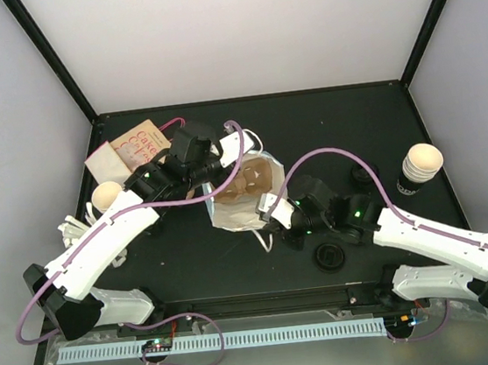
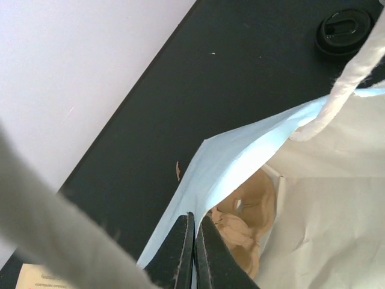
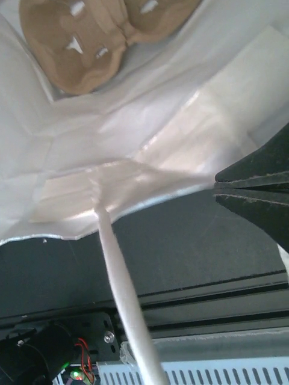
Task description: Pack the takeout coffee
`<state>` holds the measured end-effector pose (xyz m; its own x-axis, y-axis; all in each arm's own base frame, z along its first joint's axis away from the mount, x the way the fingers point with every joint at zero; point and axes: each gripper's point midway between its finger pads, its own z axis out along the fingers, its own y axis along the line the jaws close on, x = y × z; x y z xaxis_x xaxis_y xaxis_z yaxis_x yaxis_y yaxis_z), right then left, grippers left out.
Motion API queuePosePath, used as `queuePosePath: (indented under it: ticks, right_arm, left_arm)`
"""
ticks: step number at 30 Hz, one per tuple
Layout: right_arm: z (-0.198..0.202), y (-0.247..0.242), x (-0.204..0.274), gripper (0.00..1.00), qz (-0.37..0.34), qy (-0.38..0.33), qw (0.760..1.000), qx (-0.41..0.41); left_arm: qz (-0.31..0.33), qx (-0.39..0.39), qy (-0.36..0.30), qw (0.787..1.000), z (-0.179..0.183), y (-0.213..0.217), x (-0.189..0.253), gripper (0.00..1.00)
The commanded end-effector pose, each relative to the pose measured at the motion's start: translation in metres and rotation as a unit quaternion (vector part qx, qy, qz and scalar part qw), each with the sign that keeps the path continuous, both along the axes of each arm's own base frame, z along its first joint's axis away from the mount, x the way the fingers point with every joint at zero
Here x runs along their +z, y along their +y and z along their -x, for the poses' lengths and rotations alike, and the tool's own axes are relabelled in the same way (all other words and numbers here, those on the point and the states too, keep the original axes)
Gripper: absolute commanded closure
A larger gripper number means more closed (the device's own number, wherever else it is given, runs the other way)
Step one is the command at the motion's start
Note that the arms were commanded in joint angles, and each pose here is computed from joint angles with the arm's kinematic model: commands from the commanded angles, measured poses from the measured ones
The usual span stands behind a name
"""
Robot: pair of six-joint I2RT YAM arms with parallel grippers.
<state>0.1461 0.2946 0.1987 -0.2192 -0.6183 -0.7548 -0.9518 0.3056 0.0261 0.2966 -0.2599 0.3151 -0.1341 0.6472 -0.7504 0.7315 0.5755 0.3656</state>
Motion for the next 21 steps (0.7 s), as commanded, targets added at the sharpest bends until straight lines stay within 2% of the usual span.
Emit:
queuePosePath:
  ticks: [1, 9, 16, 21]
  right_arm:
    - [0.009, 0.007, 0.004, 0.99, -0.026, 0.019, 0.999, 0.014]
    - [0.016, 0.002, 0.006, 0.99, -0.031, 0.018, 0.999, 0.024]
    - [0.016, 0.0, -0.018, 0.99, 0.013, 0.045, 0.999, 0.015]
    - [0.02, 0.002, -0.022, 0.99, 0.017, 0.048, 0.999, 0.016]
  left_arm:
    - [0.013, 0.001, -0.026, 1.0, -0.004, -0.004, 0.012, 0.98]
    - [0.01, 0.012, -0.026, 1.0, -0.008, -0.002, 0.01, 0.98]
    - [0.011, 0.012, -0.024, 1.0, -0.009, -0.004, 0.008, 0.98]
    - [0.005, 0.036, -0.016, 0.999, -0.015, -0.001, 0.005, 0.98]
